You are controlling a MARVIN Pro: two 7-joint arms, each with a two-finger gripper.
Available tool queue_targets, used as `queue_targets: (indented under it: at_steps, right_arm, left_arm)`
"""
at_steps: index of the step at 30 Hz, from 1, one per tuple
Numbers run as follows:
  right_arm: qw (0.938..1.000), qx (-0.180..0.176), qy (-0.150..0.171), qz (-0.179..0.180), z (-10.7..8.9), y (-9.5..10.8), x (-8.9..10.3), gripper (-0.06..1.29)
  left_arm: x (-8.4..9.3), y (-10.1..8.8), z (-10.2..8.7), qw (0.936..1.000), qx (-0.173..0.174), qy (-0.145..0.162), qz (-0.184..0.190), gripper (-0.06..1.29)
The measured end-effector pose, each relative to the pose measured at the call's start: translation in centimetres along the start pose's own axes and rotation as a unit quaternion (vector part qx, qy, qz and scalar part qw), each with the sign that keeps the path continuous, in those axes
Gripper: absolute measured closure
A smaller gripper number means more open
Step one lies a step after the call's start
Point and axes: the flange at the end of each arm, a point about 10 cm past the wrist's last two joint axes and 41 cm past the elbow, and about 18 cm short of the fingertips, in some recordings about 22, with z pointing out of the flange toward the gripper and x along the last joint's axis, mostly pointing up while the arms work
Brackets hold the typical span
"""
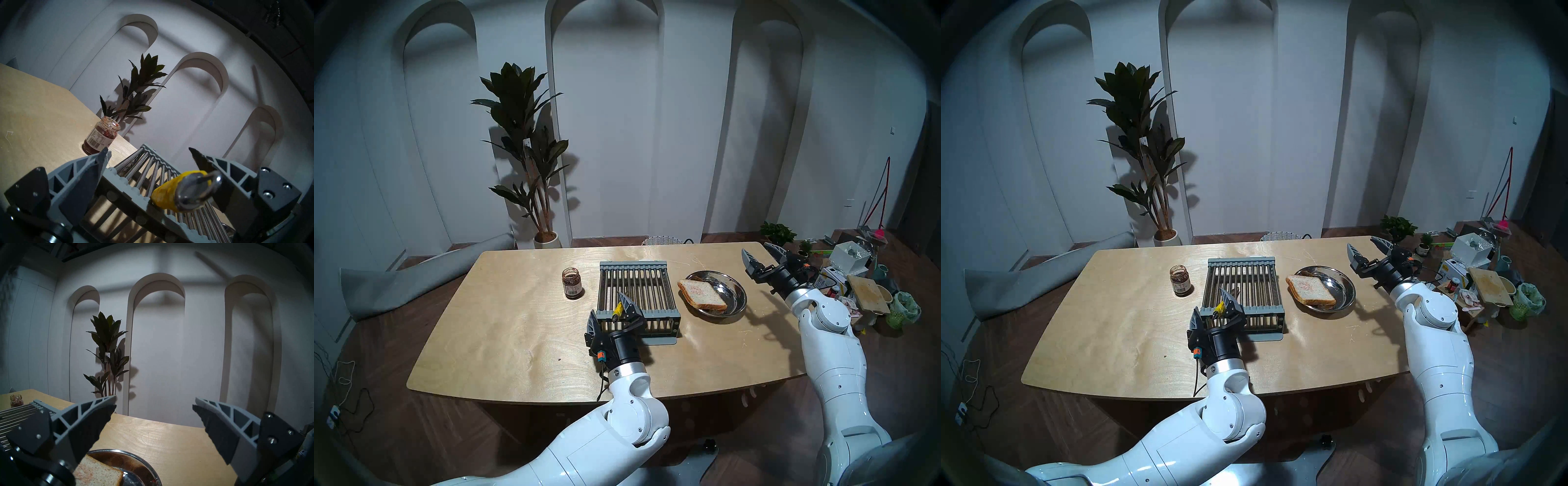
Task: Spread jam over the slice of bread with the knife
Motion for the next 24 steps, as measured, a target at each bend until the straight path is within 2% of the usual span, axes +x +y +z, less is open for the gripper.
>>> queue_targets:
  at_steps: [7, 24]
  right_arm:
    - [1.0, 0.005, 0.006, -0.002, 0.24, 0.01, 0.02, 0.0]
    - [0.9997, 0.009, 0.024, 0.0, 0.75, -0.47, 0.2, 0.0]
  left_arm:
    - [-0.19, 1.11, -0.11, 0.9998, -0.017, -0.003, 0.004, -0.02]
    - [-0.43, 1.11, 0.7, 0.9991, 0.017, -0.014, 0.035, -0.01]
